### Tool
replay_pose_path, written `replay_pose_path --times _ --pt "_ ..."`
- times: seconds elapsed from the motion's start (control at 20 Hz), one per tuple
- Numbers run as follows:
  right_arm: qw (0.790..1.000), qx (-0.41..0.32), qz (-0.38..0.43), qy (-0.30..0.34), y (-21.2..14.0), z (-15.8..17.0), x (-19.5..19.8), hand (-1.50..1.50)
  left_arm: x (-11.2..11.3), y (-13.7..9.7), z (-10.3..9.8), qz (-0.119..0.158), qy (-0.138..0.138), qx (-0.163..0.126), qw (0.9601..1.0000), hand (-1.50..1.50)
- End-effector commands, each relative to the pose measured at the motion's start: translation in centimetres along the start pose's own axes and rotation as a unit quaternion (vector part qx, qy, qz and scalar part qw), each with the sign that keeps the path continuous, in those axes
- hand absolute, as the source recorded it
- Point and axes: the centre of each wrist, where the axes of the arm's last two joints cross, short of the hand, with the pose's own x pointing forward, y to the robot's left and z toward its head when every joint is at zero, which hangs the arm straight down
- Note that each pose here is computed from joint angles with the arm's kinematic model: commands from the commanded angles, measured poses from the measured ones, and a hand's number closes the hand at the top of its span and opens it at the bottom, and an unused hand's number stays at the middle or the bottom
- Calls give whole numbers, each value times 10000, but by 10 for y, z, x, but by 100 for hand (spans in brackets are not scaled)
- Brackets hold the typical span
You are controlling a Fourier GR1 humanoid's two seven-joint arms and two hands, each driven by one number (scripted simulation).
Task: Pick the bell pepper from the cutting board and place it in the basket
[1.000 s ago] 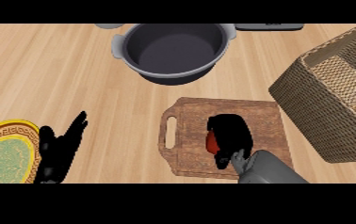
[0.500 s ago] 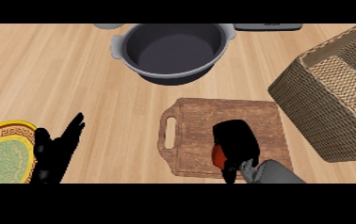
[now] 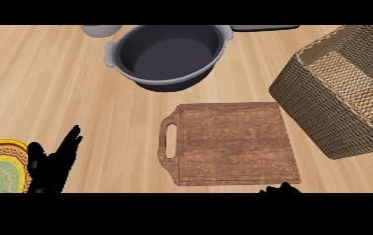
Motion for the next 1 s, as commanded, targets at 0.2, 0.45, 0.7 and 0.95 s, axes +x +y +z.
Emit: replay_pose_path --times 0.2,0.45,0.7,0.95 --pt "9310 -1804 -3102 -669 -39 46 37 150 -8 7 7 63 276 92 9996 0" --pt "8908 -2786 -3472 -917 -97 81 31 150 -15 4 11 35 275 34 9996 0" --pt "8840 -3225 -3351 -464 -113 85 11 150 -18 0 9 65 321 45 9995 0" --pt "8672 -3604 -3434 -128 -134 83 -8 150 -18 5 11 29 302 -38 9995 0"
